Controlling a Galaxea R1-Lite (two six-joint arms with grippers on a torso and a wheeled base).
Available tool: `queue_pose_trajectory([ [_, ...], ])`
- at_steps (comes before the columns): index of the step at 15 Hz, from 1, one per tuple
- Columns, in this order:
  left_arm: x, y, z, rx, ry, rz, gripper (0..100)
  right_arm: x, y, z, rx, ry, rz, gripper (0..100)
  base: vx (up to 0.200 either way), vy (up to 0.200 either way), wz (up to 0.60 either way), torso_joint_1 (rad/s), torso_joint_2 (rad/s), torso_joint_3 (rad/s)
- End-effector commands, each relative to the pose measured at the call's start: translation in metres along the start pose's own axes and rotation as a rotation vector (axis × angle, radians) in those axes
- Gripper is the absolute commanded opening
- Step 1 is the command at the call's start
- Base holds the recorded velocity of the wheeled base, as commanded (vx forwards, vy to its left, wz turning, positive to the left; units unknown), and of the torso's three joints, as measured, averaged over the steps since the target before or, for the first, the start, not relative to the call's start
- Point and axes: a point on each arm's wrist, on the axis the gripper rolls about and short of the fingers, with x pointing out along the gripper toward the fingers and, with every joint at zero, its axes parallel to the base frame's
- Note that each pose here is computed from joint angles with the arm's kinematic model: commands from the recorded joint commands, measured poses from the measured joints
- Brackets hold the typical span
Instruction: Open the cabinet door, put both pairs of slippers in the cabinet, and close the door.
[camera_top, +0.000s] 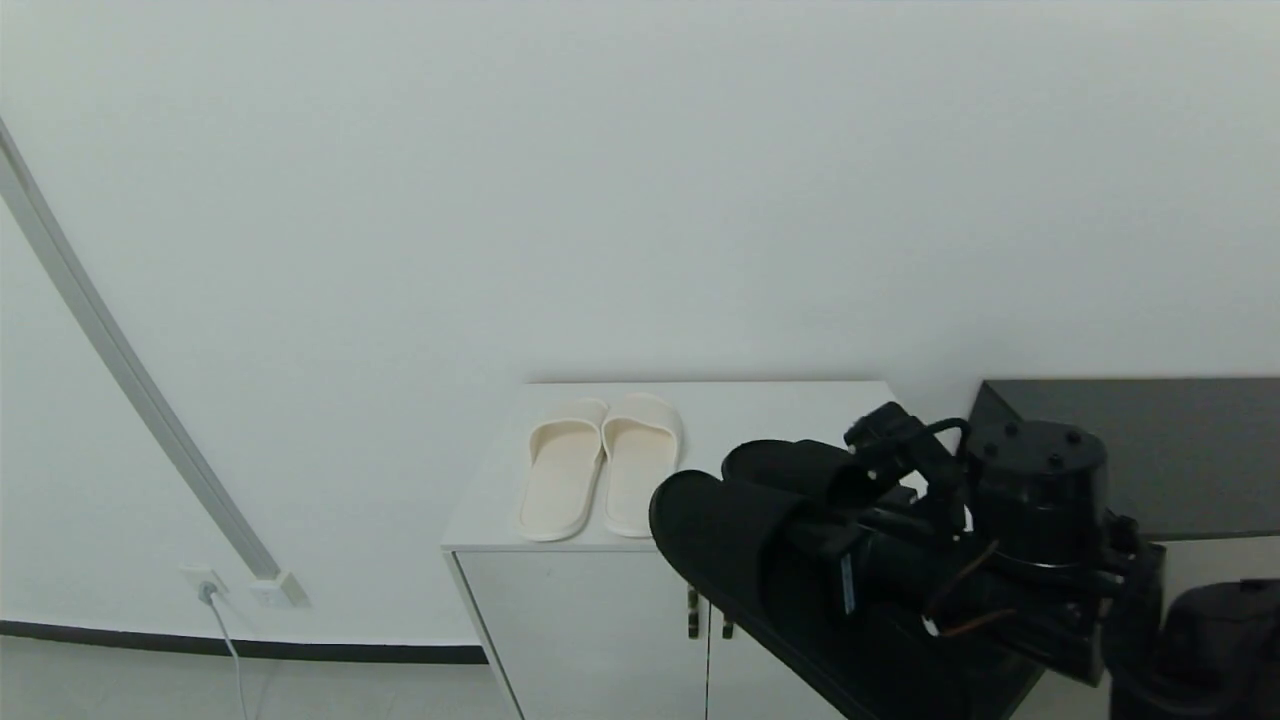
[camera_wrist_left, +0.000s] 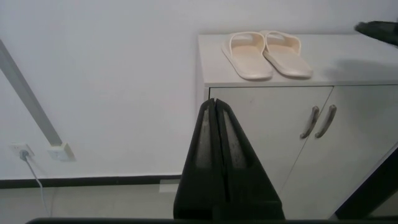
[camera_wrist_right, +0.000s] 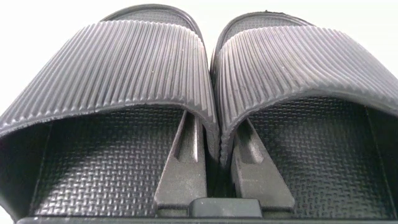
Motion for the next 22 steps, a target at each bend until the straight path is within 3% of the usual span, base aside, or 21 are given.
queue_pose_trajectory([
  [1, 0.0, 0.0, 0.0, 0.0, 0.0, 0.0, 0, -0.04, 0.005, 0.006, 0.0, -0.046, 0.074, 0, 0.0, 0.0, 0.0, 0.0, 0.0, 0.0],
  [4, 0.0, 0.0, 0.0, 0.002, -0.001, 0.0, 0, -0.045, 0.006, 0.005, 0.002, 0.011, 0.1, 0, 0.0, 0.0, 0.0, 0.0, 0.0, 0.0],
  [10, 0.0, 0.0, 0.0, 0.002, 0.0, -0.002, 0, -0.046, 0.009, 0.003, 0.0, 0.022, 0.13, 0, 0.0, 0.0, 0.0, 0.0, 0.0, 0.0],
  [15, 0.0, 0.0, 0.0, 0.002, 0.002, -0.002, 0, -0.047, 0.011, 0.0, -0.007, 0.034, 0.134, 0, -0.2, 0.0, 0.0, 0.004, 0.0, 0.0],
  [17, 0.0, 0.0, 0.0, 0.002, 0.0, -0.002, 0, -0.045, 0.01, -0.002, -0.012, 0.044, 0.125, 0, 0.0, 0.0, 0.0, 0.0, 0.0, 0.0],
  [20, 0.0, 0.0, 0.0, 0.002, 0.002, 0.0, 0, -0.046, 0.006, -0.011, -0.097, 0.129, 0.078, 0, 0.0, 0.0, 0.0, 0.0, 0.0, 0.0],
  [22, 0.0, 0.0, 0.0, 0.002, -0.001, -0.002, 0, -0.046, 0.006, -0.011, -0.11, 0.132, 0.058, 0, 0.0, 0.0, 0.0, 0.0, 0.0, 0.0],
])
